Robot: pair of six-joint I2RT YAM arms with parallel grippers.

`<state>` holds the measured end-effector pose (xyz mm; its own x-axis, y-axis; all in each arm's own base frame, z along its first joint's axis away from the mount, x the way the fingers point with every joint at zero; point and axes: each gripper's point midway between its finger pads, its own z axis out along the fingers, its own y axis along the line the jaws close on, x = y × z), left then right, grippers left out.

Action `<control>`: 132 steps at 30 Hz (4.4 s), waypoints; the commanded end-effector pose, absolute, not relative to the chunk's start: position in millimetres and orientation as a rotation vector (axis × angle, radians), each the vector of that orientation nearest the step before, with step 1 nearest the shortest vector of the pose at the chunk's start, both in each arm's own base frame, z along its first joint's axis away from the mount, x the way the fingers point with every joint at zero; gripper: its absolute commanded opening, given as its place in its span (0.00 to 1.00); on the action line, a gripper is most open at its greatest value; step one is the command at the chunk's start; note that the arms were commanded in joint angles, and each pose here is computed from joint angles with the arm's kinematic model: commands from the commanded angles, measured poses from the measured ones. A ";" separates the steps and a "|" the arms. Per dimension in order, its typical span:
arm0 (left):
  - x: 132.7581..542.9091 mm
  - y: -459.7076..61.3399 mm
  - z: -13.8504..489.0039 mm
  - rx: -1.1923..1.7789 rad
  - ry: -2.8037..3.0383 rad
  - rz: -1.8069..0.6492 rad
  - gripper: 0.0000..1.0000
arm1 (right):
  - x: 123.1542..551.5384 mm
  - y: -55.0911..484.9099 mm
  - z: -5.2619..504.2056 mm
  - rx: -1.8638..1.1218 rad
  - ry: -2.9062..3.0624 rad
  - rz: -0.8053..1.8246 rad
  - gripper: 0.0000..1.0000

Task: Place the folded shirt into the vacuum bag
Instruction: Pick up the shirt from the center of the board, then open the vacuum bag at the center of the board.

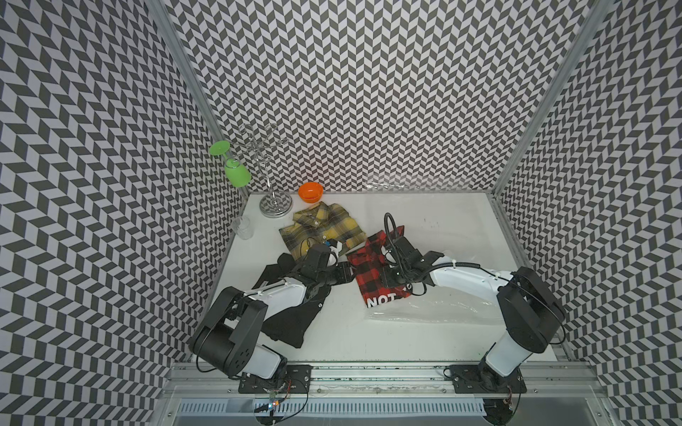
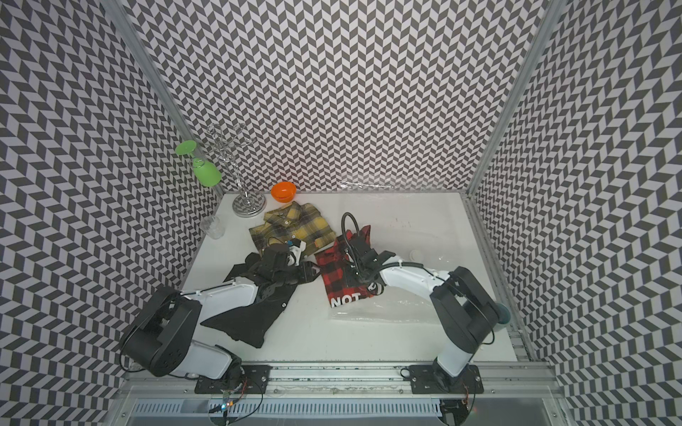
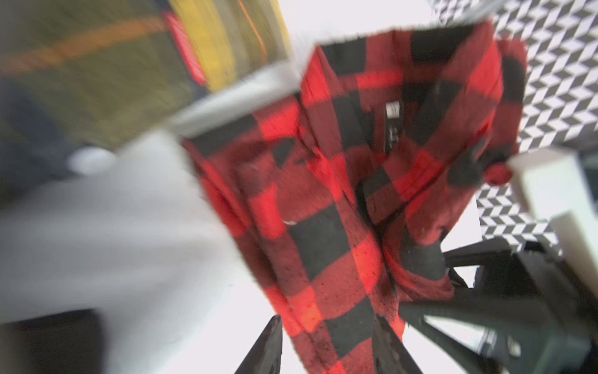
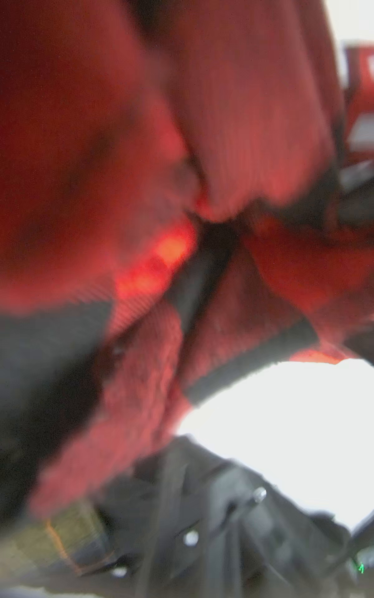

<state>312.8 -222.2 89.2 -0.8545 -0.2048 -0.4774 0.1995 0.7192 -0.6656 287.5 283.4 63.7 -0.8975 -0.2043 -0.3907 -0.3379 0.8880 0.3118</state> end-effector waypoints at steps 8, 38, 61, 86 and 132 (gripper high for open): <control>332.6 -167.0 138.1 -0.077 2.298 -0.888 0.50 | 264.8 289.5 14.0 -0.635 2.811 0.308 0.99; 311.7 -193.8 190.6 0.122 2.156 -0.912 0.52 | 299.0 330.5 132.6 -0.546 2.501 0.857 0.12; 175.4 -404.7 104.1 1.464 2.005 -0.421 0.80 | 343.2 123.6 261.8 0.142 2.168 0.964 0.07; 215.8 -406.0 72.2 1.465 1.978 -0.169 0.63 | 334.3 111.1 253.6 0.153 2.180 0.984 0.07; 296.2 -382.9 142.4 0.830 2.100 -0.603 0.00 | 326.9 110.3 338.3 0.097 2.043 0.978 0.03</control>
<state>299.2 -366.7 115.0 -0.4552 0.4581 -0.7635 0.7295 0.6835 -0.0249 334.2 105.4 275.5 -0.7370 0.4193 -0.5301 -0.1142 0.6958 0.7091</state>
